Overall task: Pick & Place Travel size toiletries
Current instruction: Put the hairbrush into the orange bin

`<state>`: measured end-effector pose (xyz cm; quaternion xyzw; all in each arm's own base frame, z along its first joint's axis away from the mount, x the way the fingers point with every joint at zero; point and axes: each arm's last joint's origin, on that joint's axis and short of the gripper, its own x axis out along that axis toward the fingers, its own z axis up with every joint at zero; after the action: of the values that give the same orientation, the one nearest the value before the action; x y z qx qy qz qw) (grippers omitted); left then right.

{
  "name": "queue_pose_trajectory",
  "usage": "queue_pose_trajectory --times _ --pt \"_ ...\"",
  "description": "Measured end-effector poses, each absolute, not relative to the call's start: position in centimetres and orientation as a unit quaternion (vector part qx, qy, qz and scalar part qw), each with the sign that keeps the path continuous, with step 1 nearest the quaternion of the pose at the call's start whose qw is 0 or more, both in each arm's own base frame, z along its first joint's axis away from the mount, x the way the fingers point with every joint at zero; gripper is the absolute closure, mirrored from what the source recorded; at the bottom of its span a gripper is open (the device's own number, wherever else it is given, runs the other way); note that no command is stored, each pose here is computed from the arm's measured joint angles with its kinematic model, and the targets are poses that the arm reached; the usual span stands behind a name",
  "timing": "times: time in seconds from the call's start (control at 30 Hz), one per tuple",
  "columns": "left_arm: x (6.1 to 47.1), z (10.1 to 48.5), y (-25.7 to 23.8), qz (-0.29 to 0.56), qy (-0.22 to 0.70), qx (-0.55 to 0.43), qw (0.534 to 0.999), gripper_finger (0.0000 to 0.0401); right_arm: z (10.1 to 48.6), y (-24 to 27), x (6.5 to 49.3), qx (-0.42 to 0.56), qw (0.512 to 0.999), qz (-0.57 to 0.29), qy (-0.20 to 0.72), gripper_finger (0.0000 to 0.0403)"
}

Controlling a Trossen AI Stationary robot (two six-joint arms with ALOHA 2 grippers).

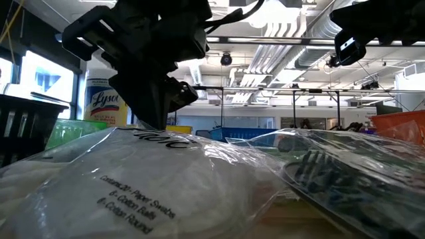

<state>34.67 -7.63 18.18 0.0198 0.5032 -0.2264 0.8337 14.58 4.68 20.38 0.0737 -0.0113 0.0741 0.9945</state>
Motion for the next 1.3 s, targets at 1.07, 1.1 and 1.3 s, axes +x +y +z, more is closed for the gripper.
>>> queue_pose_trajectory --times 1.07,1.1,1.3 --pt "34.2 21.4 -10.1 -0.103 0.587 -0.069 0.8 0.019 20.4 4.7 14.6 0.085 0.994 0.074 -0.01 0.0401" --pt "34.3 20.9 -10.2 -0.107 0.588 -0.076 0.798 0.0166 20.4 4.7 14.6 0.085 0.994 0.074 -0.01 0.0401" --pt "34.9 20.5 -10.5 -0.119 0.573 -0.084 0.806 0.0048 20.3 4.7 14.6 0.084 0.994 0.074 -0.009 0.0401"
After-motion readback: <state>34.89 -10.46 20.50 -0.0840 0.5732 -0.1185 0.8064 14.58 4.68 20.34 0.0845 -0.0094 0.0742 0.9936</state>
